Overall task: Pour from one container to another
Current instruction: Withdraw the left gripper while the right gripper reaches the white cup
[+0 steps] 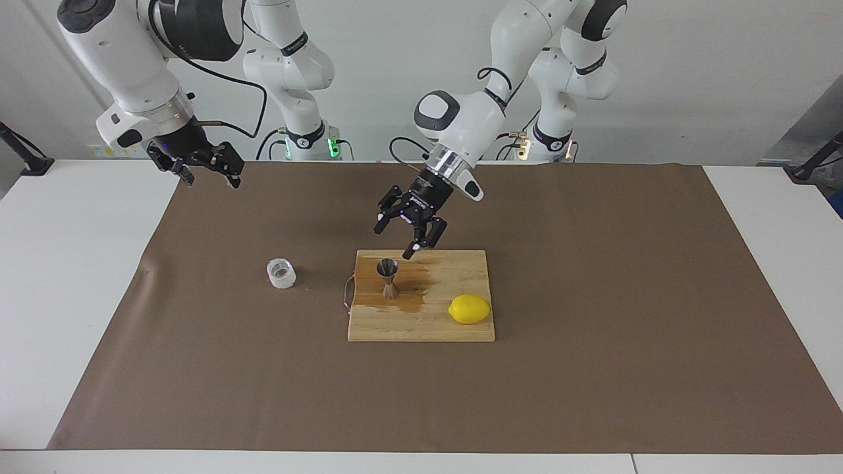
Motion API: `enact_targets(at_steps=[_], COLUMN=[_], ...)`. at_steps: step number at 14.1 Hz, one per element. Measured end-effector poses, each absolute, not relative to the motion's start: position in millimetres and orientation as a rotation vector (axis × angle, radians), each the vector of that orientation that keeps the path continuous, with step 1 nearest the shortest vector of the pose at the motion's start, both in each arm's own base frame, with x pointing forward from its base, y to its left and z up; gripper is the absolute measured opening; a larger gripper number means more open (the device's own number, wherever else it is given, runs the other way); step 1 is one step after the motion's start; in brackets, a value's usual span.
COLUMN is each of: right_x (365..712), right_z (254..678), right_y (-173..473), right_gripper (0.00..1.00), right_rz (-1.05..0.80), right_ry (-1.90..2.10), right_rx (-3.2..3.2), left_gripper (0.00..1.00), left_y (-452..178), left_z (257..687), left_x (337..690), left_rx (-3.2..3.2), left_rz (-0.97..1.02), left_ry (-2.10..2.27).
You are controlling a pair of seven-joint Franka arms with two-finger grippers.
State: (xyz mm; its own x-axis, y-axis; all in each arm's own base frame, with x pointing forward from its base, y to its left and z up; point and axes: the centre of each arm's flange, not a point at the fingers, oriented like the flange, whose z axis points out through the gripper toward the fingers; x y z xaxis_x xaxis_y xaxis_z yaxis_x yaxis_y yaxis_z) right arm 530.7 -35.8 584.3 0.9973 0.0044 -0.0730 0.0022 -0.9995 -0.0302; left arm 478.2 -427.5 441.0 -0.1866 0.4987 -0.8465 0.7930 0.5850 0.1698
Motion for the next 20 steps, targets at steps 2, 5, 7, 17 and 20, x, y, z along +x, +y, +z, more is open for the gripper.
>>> enact_targets(at_steps=[2, 5, 7, 17, 20], right_x=[531, 531, 534, 529, 546], right_z=[584, 584, 578, 467, 421], right_y=[-37, -39, -42, -127, -128], right_gripper=[1.00, 1.00, 1.00, 1.00, 1.00], right_rz=[0.110, 0.100, 0.057, -0.172, -0.293], right_ry=[-0.202, -0.528, -0.770, -1.545, -1.539], right_rx=[-3.098, -3.053, -3.005, -2.470, -2.365], left_gripper=[1.00, 1.00, 1.00, 1.00, 1.00], left_y=[-407, -368, -352, -291, -278], left_z=[446, 453, 456, 456, 459], left_x=[496, 530, 546, 577, 579], left_rx=[1.107, 1.209, 1.325, 2.205, 2.413], left_rz=[-0.380, -0.355, -0.322, -0.014, 0.128], left_ry=[1.813, 1.750, 1.693, 1.383, 1.293])
